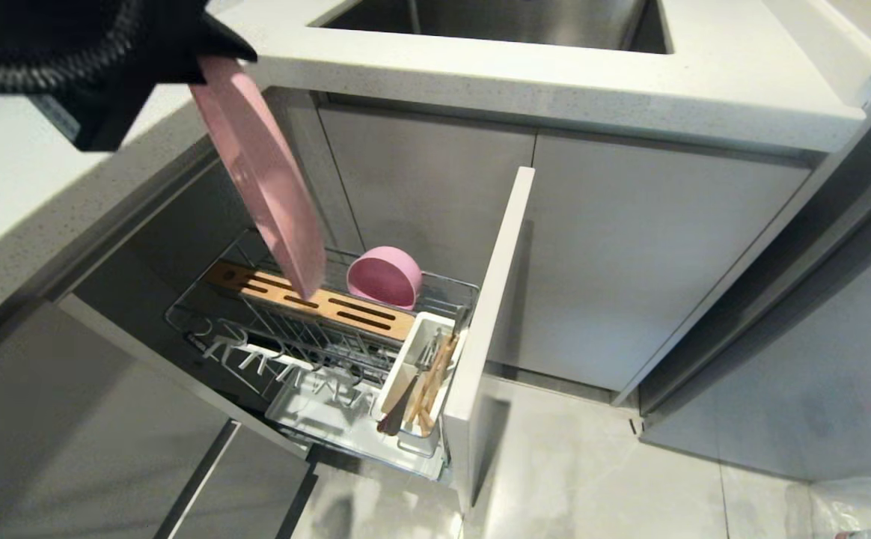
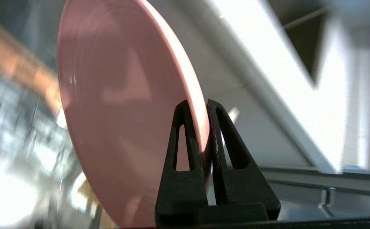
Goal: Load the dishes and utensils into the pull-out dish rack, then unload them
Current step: Take the plate out of the cupboard
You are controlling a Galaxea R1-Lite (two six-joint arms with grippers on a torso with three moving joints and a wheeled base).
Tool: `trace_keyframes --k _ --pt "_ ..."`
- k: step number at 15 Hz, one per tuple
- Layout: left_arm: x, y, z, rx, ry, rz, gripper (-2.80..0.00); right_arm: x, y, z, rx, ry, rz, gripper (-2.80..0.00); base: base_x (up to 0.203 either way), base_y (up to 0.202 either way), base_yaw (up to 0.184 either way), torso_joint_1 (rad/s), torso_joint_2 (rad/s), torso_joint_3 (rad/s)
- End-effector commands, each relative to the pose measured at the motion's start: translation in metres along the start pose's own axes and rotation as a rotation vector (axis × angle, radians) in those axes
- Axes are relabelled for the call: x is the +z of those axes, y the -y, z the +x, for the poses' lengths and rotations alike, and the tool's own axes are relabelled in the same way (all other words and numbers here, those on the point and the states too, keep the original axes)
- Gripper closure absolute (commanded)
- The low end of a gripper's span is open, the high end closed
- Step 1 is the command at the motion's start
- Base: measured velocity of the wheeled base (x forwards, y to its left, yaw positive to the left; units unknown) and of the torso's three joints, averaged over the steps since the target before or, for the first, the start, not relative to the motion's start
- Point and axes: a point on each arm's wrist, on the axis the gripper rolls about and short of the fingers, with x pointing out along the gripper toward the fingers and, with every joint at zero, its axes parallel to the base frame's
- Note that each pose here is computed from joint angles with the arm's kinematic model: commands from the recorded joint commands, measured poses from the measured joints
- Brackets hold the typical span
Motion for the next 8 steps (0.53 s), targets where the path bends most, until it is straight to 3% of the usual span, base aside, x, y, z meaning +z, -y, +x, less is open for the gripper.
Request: trace_keyframes --k 1,2,4,6,8 --pt "0.021 0.003 -0.015 -0.078 0.077 0.082 0.00 0.000 0.000 0.000 0.000 -0.001 -0.001 0.00 0.000 0.000 0.000 0.000 0.00 0.000" --pt "0.037 0.001 -0.025 -0.113 0.136 0.101 0.00 0.000 0.000 0.000 0.000 -0.001 0.000 0.00 0.000 0.000 0.000 0.000 0.00 0.000" --pt "0.068 -0.011 -0.048 -0.147 0.232 0.070 0.00 0.000 0.000 0.000 0.000 -0.001 0.001 0.00 0.000 0.000 0.000 0.000 0.00 0.000" --pt "0.094 -0.029 -0.064 -0.123 0.330 0.030 0.00 0.000 0.000 0.000 0.000 -0.001 0.000 0.00 0.000 0.000 0.000 0.000 0.00 0.000" --pt "0.113 -0.046 -0.081 -0.126 0.402 0.049 0.00 0.000 0.000 0.000 0.000 -0.001 0.001 0.00 0.000 0.000 0.000 0.000 0.00 0.000"
